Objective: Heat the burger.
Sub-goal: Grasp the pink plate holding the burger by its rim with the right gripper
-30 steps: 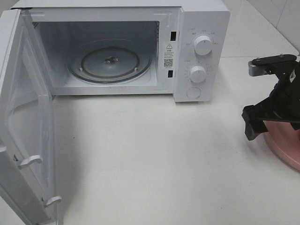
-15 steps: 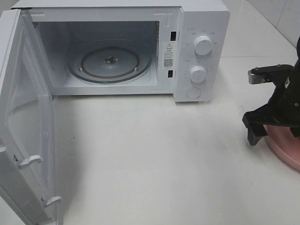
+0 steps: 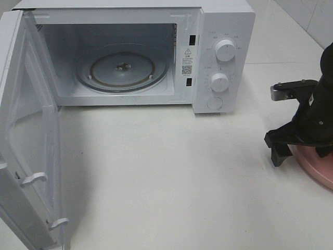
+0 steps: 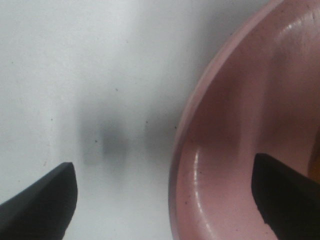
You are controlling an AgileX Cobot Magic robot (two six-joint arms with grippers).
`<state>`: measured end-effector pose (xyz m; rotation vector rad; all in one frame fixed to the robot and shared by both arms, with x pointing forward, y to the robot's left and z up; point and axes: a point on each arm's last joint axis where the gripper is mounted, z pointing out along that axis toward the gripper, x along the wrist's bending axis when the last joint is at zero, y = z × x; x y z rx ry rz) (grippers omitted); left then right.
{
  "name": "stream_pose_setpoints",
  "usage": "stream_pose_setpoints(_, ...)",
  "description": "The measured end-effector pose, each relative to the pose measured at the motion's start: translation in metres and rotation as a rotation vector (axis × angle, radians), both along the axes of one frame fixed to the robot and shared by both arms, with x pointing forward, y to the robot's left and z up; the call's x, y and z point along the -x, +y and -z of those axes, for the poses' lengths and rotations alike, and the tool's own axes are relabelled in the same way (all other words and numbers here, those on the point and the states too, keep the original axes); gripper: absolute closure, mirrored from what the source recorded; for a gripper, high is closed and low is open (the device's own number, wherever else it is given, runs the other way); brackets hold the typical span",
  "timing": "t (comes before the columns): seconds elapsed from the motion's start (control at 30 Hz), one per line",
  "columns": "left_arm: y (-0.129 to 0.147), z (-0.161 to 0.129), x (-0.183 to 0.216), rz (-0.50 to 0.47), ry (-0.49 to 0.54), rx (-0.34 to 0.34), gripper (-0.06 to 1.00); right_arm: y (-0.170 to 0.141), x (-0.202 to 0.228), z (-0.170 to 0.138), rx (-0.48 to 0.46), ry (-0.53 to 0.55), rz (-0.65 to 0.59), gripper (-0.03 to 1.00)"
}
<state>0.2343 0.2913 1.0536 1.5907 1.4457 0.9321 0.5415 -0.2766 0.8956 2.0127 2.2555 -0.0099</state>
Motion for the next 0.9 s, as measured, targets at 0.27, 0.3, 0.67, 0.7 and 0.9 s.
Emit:
stream_pose_setpoints(0.27, 0.0000, 0.0000, 0.0000, 0.000, 0.000, 0.000, -0.05, 0.0002, 0.0003, 0.0146, 0.002, 0.046, 0.002, 0.08)
stream_pose_setpoints(0.3, 0.0000, 0.0000, 0.0000, 0.000, 0.000, 0.000, -0.05, 0.0002, 0.0003, 0.0149, 0.002, 0.046, 0.003, 0.10)
stream_pose_setpoints(0.67, 0.0000, 0.0000, 0.0000, 0.000, 0.000, 0.000, -0.05, -0.0003, 0.0002, 0.0148, 0.008, 0.046, -0.005, 0.44)
stream_pose_setpoints(0.7, 0.0000, 0.0000, 0.0000, 0.000, 0.000, 0.000, -0.05, -0.0003, 0.0002, 0.0148, 0.008, 0.046, -0.005, 0.44)
stream_pose_setpoints(0.9, 0.0000, 0.0000, 0.0000, 0.000, 0.000, 0.000, -0.05, -0.0031, -0.0011, 0.0142, 0.042, 0.035, -0.047, 0.82)
